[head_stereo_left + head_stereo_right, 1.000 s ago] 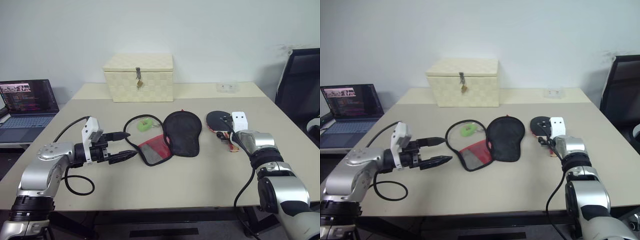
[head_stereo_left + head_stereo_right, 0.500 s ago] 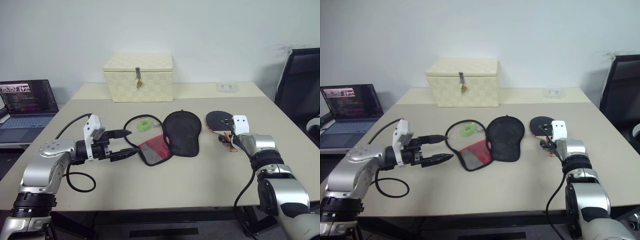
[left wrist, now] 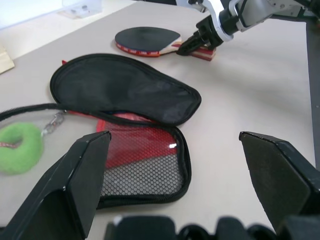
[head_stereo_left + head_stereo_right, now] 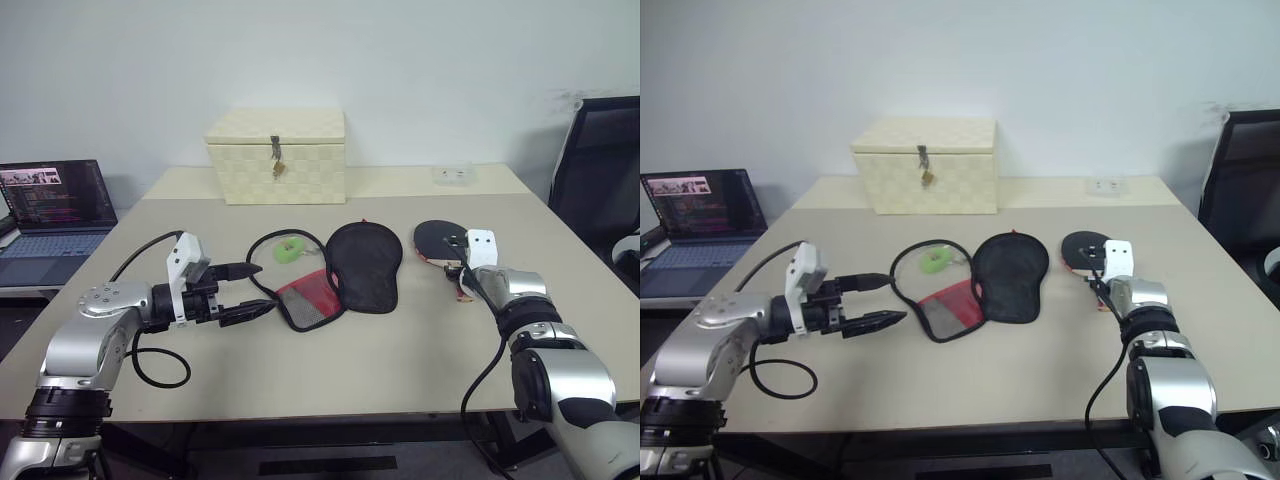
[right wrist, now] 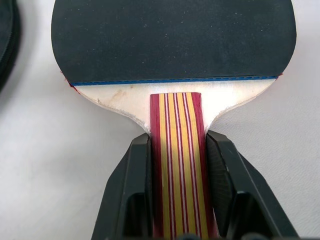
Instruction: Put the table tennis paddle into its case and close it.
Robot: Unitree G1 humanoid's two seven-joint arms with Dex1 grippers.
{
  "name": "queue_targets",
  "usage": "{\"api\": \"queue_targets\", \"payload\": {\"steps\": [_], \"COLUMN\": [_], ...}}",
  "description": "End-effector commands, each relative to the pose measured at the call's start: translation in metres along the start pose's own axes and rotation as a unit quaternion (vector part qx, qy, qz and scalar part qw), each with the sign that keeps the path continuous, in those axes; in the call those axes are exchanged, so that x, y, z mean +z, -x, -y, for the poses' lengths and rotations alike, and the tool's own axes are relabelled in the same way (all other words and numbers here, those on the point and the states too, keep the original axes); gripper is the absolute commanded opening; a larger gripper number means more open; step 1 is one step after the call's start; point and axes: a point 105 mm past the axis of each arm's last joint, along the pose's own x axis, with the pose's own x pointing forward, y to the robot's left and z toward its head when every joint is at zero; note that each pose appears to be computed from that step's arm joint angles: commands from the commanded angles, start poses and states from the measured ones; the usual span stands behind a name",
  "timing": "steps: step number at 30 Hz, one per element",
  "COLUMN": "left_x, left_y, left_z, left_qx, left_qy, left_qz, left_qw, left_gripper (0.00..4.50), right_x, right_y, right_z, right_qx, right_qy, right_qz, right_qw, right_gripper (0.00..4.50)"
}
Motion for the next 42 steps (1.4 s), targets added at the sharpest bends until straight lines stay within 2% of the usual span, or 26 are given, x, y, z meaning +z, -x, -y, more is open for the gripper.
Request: {"api": "queue_targets", "payload": {"steps": [1,7,12,15,21,30,42], "left_x": [0.014,0.010,0.010,0.010,0.010,0.011,0.011], "left_y": [0.013,0.020,0.021,0.021,0.019,0.019,0.018], "left_z": [-0.001,0.001,0.001,0.002,0.001,0.000,0.000], "left_qx": [0.014,0.021,0.023,0.023,0.021,0.025,0.028], "left_qy": [-0.022,-0.017,-0.015,-0.014,-0.014,-0.017,-0.018], "left_qz": [0.010,0.007,0.007,0.007,0.007,0.007,0.008], "left_qw": [1.000,1.000,1.000,1.000,1.000,1.000,0.999], "left_gripper": [4.50,4.50,4.50,4.50,4.50,4.50,4.50], "right_x": [0.051,0.072,0.055,0.041,0.027,0.008,0.001], "right_y": [0.022,0.055,0.073,0.076,0.072,0.052,0.036], "right_z": [-0.009,-0.030,-0.072,-0.113,-0.152,-0.161,-0.162], "right_qx": [0.017,0.050,0.104,0.141,0.166,0.158,0.139], "right_qy": [-0.023,-0.026,-0.044,-0.062,-0.064,-0.038,-0.019], "right_qz": [0.074,0.116,0.099,0.088,0.075,0.059,0.061], "right_qw": [0.997,0.992,0.989,0.984,0.981,0.985,0.988], "right_gripper": [1.09,1.09,1.09,1.09,1.09,1.09,1.09]}}
